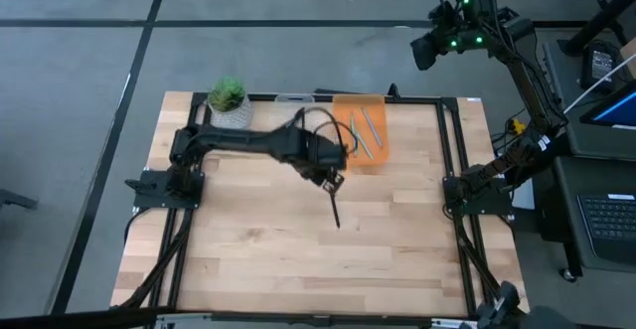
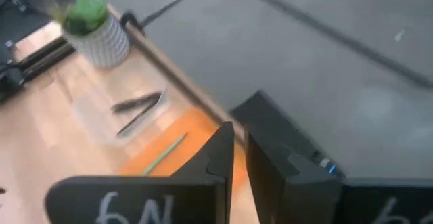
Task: Sort pens & pencils
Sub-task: Put the black pen into the transparent bin
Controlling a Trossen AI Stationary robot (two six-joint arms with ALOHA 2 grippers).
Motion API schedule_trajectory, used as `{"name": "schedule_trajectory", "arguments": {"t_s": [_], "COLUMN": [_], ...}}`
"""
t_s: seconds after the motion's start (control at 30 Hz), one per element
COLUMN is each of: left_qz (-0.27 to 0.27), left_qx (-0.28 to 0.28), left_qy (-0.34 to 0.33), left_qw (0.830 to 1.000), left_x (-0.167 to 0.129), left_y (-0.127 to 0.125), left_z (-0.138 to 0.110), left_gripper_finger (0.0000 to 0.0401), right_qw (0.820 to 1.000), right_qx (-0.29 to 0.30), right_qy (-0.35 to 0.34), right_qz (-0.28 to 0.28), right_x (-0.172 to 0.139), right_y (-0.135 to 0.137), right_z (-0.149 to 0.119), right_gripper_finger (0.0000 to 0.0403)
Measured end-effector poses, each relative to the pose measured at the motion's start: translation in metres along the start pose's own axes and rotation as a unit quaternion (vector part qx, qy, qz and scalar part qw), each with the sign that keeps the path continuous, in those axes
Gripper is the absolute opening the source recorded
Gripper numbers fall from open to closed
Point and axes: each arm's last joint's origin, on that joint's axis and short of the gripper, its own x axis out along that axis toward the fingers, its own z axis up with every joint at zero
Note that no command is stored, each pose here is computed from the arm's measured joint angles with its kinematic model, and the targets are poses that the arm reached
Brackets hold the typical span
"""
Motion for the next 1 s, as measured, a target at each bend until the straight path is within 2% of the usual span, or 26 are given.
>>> {"name": "schedule_trajectory", "arguments": {"t_s": [0.23, 0.47, 0.6, 0.67, 0.77, 0.83, 0.93, 1.0], "left_qz": [0.010, 0.026, 0.025, 0.010, 0.036, 0.065, 0.075, 0.058], "left_qx": [0.037, 0.095, 0.100, 0.144, 0.253, 0.327, 0.442, 0.515], "left_qy": [0.023, 0.046, 0.072, 0.064, 0.028, 0.005, 0.003, 0.019], "left_qw": [0.999, 0.994, 0.992, 0.988, 0.966, 0.943, 0.894, 0.855], "left_x": [0.019, 0.052, 0.074, 0.082, 0.085, 0.083, 0.081, 0.081], "left_y": [-0.023, -0.033, -0.038, -0.044, -0.048, -0.051, -0.054, -0.057], "left_z": [-0.026, -0.032, -0.033, -0.034, -0.040, -0.046, -0.053, -0.058], "left_gripper_finger": [0.0089, 0.0089, 0.0089, 0.0089, 0.0089, 0.0089, 0.0089, 0.0089], "right_qw": [0.998, 0.992, 0.991, 0.991, 0.990, 0.990, 0.990, 0.990], "right_qx": [0.022, 0.025, 0.032, 0.029, 0.034, 0.034, 0.034, 0.034], "right_qy": [0.060, 0.110, 0.113, 0.113, 0.115, 0.115, 0.118, 0.118], "right_qz": [0.029, 0.060, 0.065, 0.068, 0.072, 0.074, 0.076, 0.076], "right_x": [0.006, 0.008, 0.008, 0.009, 0.009, 0.009, 0.009, 0.009], "right_y": [0.008, 0.024, 0.028, 0.031, 0.034, 0.035, 0.035, 0.035], "right_z": [-0.012, -0.021, -0.020, -0.020, -0.020, -0.020, -0.021, -0.021], "right_gripper_finger": [0.0039, 0.0039, 0.0039, 0.0039, 0.0039, 0.0039, 0.0039, 0.0039]}}
